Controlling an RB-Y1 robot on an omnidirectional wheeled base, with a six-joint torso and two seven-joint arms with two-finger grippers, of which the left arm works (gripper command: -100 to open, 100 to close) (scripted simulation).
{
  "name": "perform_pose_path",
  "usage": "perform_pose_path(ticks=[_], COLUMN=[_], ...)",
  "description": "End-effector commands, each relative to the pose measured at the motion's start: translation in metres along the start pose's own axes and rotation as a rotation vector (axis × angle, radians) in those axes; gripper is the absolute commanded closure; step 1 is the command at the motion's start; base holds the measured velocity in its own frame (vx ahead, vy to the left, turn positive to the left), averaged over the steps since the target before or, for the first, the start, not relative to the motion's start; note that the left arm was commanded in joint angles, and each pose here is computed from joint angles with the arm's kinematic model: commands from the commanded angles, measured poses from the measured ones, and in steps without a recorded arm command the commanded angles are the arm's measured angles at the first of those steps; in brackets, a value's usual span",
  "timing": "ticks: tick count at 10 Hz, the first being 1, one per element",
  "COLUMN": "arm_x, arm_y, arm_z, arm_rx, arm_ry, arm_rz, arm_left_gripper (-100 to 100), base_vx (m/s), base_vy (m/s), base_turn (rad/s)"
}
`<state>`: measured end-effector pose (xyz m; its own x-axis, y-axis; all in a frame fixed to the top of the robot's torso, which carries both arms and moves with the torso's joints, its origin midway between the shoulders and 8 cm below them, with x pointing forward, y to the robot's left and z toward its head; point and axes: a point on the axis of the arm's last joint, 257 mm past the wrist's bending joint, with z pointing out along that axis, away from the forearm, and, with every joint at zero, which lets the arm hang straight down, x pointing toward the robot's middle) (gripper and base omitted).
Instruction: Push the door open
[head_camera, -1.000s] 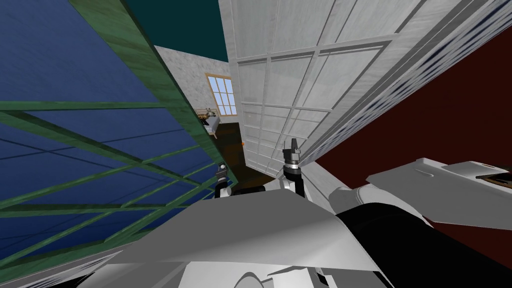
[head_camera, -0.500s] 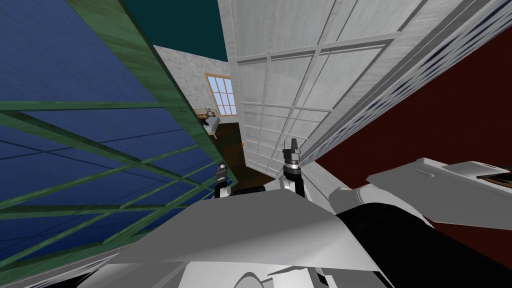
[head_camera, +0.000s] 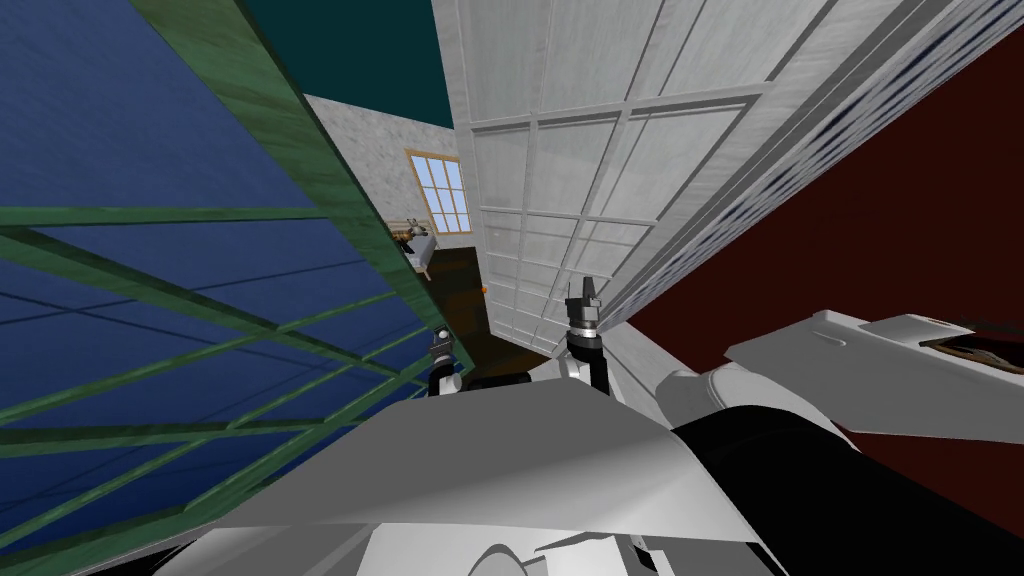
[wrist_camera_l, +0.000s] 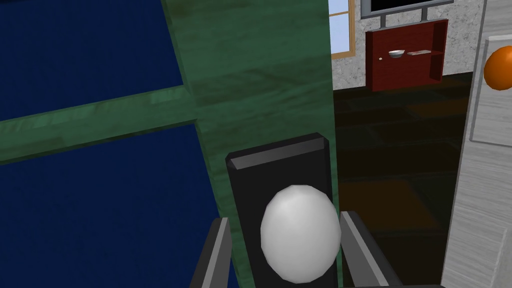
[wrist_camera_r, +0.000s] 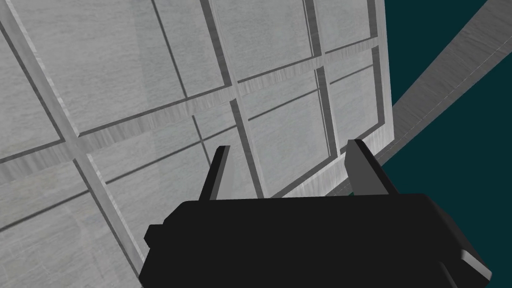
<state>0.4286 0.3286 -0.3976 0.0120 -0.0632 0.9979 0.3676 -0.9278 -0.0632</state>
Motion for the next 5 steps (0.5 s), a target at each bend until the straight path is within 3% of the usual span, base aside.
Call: perform_pose_path(ticks=[1, 2, 5], arm_x=[0.013, 0.013, 0.017], arm_y=[-0.023, -0.023, -0.046], arm_z=[0.0090, 0.0090, 0.0112], arm_rx=[0.057, 0.057, 0.128], arm_ry=[0.040, 0.040, 0.057], arm_rz=[0.004, 0.004, 0.000], arm_left_gripper=[100, 100, 100], base_vx=[0.110, 0.079, 0.065], base_vy=[0.090, 0.065, 0.058], base_turn=[-0.137, -0.040, -0.097])
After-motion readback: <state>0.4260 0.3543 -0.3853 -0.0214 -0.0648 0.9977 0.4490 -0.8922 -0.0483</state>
